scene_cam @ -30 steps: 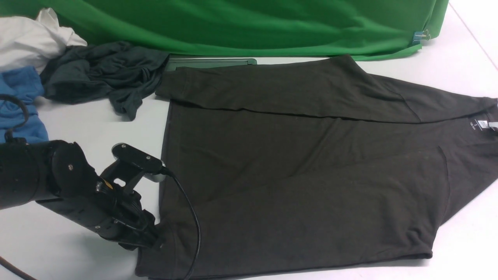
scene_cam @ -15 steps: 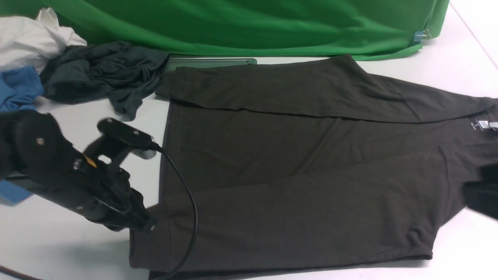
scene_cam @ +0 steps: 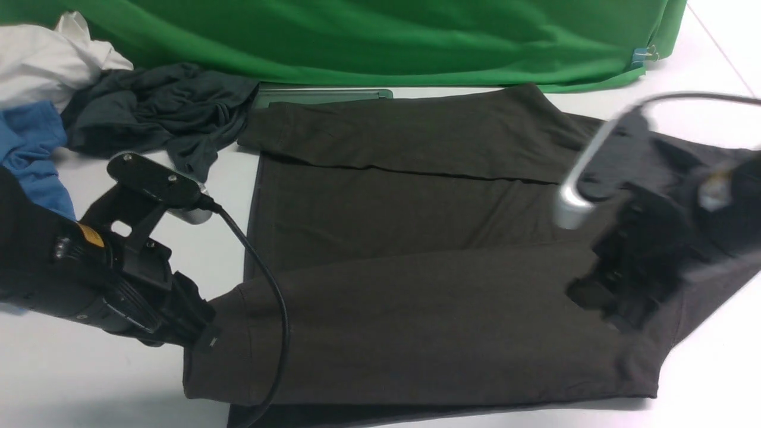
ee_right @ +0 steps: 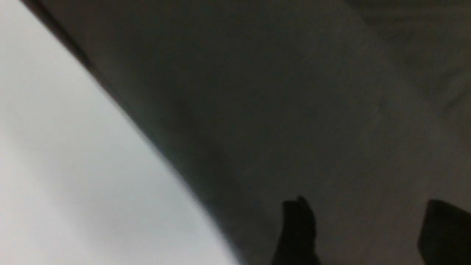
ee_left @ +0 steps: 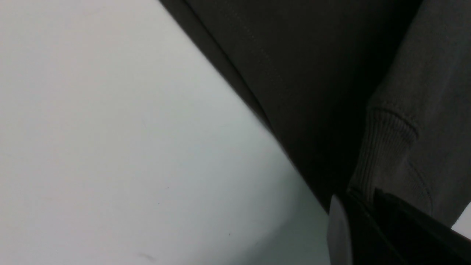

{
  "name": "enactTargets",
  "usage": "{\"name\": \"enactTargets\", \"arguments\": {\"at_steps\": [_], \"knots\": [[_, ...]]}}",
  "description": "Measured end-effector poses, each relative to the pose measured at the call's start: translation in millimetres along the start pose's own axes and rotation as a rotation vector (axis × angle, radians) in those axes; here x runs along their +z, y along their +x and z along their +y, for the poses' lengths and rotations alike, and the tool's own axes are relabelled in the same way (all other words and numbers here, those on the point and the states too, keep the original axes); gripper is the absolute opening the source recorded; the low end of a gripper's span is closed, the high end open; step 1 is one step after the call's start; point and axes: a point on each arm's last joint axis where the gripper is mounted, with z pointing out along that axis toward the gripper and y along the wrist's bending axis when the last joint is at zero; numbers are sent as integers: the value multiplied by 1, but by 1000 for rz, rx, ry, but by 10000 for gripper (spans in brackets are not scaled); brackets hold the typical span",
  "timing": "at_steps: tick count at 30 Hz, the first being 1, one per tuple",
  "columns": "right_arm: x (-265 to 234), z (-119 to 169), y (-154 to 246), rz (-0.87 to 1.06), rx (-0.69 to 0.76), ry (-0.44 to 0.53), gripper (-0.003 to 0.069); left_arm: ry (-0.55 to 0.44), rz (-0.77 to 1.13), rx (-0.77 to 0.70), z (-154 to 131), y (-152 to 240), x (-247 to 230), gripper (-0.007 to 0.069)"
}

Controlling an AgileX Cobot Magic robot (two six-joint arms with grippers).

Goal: Fold a long-sleeved shirt on a white desktop.
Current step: 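Fold the left side of the black T-shirt inward over its body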

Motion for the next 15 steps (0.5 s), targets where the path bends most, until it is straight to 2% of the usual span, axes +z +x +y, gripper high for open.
{"name": "enactTargets", "arguments": {"at_steps": [4,9,15], "knots": [[39,-20,-18,29,-220,-13,479,1,-2,-2,0,0,0,41],[76,-42,-34,76,-346,-52,491,4,-3,-4,0,0,0,41],[94,-52,-46,102,-436,-98,492,6,-4,-7,-1,0,0,41]]}}
